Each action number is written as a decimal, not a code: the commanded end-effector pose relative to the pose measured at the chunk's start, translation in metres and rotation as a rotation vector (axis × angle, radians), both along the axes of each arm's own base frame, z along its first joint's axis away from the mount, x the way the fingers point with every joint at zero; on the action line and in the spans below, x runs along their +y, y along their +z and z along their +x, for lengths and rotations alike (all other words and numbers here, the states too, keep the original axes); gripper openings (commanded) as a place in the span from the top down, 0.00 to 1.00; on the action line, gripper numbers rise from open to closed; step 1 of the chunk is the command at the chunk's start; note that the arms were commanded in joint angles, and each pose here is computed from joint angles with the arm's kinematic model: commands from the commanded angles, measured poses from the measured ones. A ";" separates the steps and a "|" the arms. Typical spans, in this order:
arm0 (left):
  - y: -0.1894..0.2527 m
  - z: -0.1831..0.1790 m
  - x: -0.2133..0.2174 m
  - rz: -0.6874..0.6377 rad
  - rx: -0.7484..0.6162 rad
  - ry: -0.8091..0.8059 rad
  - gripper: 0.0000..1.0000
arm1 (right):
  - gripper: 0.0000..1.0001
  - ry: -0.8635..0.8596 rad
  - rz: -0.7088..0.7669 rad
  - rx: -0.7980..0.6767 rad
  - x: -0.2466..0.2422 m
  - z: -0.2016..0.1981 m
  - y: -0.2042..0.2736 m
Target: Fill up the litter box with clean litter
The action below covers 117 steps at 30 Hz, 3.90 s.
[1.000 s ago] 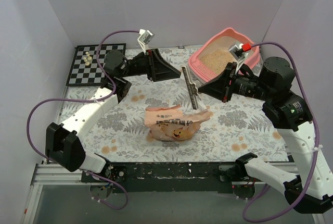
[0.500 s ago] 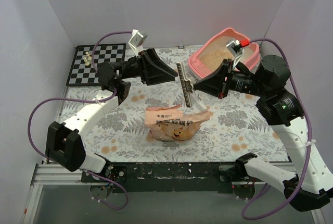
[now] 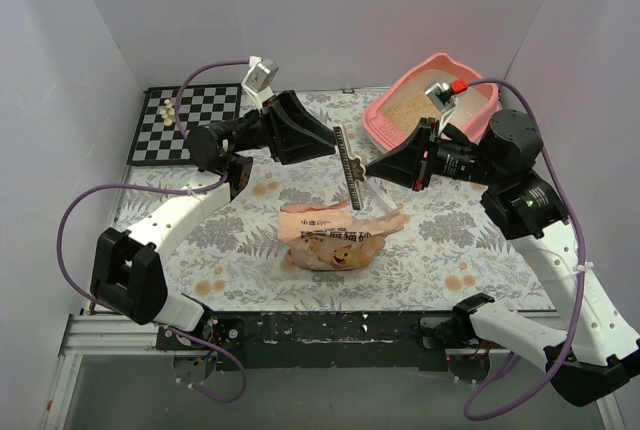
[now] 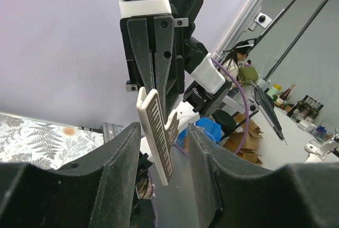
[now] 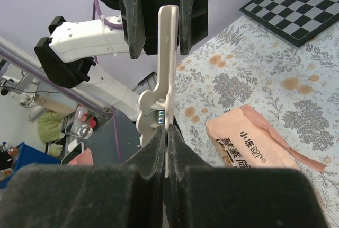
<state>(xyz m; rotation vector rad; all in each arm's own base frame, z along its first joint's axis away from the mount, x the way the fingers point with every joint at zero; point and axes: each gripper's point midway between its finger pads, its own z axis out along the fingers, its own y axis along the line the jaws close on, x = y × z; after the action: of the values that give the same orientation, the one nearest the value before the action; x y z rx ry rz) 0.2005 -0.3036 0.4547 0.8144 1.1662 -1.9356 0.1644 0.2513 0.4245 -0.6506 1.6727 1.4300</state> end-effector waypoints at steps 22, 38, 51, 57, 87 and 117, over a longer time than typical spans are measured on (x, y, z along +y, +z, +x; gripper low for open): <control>0.007 0.001 0.002 -0.007 0.067 -0.023 1.00 | 0.72 0.017 -0.029 -0.043 0.000 0.000 -0.005; -0.002 0.018 -0.002 0.094 0.151 0.104 1.00 | 0.33 -0.013 -0.057 -0.162 -0.015 -0.013 0.021; 0.002 0.013 -0.001 0.100 0.155 0.089 1.00 | 0.36 0.019 -0.017 -0.089 0.000 0.000 0.010; 0.003 0.011 0.000 0.097 0.149 0.085 1.00 | 0.36 0.040 0.007 -0.058 0.005 0.002 0.005; -0.061 -0.017 0.017 0.280 -0.038 0.150 0.59 | 0.99 -0.150 -0.220 -0.134 -0.026 0.017 0.001; -0.272 -0.004 0.021 0.835 -0.327 0.374 0.49 | 0.99 -0.090 -0.423 -0.144 -0.045 0.002 -0.078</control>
<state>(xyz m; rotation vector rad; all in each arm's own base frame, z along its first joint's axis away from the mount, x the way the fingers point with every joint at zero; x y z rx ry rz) 0.1819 -0.2865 0.2071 1.1435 1.7573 -1.0907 0.1629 0.2001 0.3360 -0.8321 1.9602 0.9316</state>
